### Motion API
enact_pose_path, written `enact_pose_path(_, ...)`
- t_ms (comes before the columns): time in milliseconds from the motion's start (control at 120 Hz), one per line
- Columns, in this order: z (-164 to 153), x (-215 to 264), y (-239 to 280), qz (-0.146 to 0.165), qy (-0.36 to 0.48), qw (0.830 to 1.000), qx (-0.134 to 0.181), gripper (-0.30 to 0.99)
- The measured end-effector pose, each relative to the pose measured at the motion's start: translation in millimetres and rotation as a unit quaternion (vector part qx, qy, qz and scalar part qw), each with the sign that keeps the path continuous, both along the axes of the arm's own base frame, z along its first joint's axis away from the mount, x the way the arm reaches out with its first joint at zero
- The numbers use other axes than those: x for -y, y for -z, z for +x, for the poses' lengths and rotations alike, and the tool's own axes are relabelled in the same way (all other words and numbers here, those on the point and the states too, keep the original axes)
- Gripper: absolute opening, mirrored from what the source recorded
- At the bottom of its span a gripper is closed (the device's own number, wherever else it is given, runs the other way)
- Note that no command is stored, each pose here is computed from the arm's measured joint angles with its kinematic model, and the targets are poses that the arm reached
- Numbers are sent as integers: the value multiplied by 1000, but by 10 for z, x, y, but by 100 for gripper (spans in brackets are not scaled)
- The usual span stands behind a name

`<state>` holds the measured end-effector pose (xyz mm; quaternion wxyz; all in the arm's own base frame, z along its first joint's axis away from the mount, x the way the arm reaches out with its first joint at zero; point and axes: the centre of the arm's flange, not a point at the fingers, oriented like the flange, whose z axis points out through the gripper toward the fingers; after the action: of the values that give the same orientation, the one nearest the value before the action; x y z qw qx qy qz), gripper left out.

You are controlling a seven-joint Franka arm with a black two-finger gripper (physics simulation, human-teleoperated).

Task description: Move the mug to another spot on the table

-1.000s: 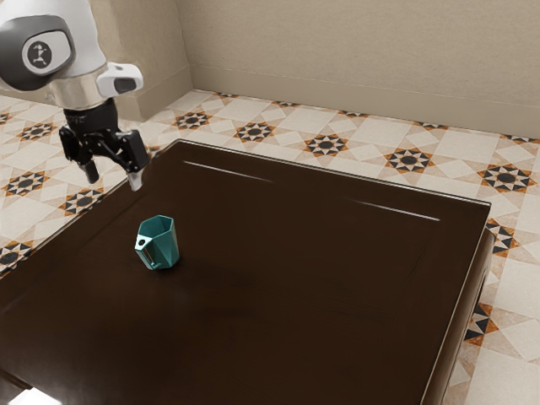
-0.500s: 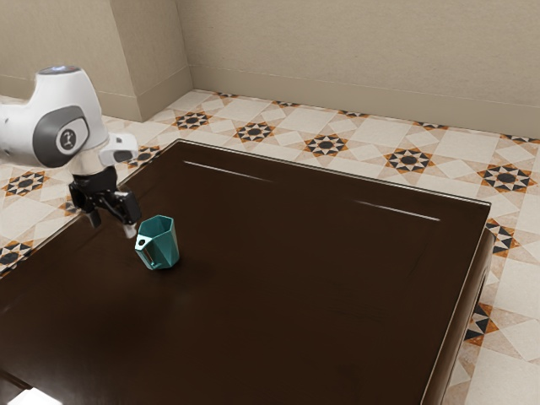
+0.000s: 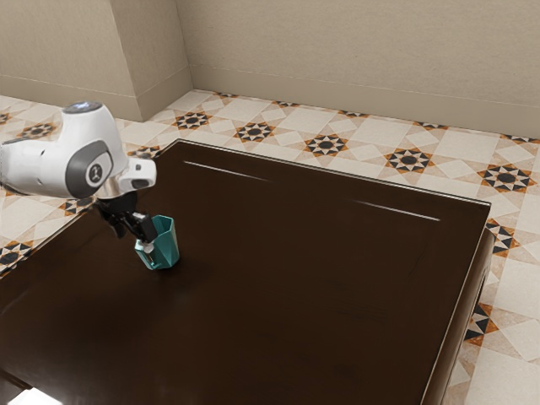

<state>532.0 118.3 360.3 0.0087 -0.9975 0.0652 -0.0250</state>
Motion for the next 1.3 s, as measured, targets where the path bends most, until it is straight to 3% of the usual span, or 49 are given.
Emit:
enact_pose_path(417, 97, -170, 571, -17, -1, 1000, 3, 69)
enact_pose_path(867, 218, -221, 810, -6, 15, 999, 32, 69)
enact_pose_path(1300, 220, -251, 871, -4, 21, 999, 36, 37)
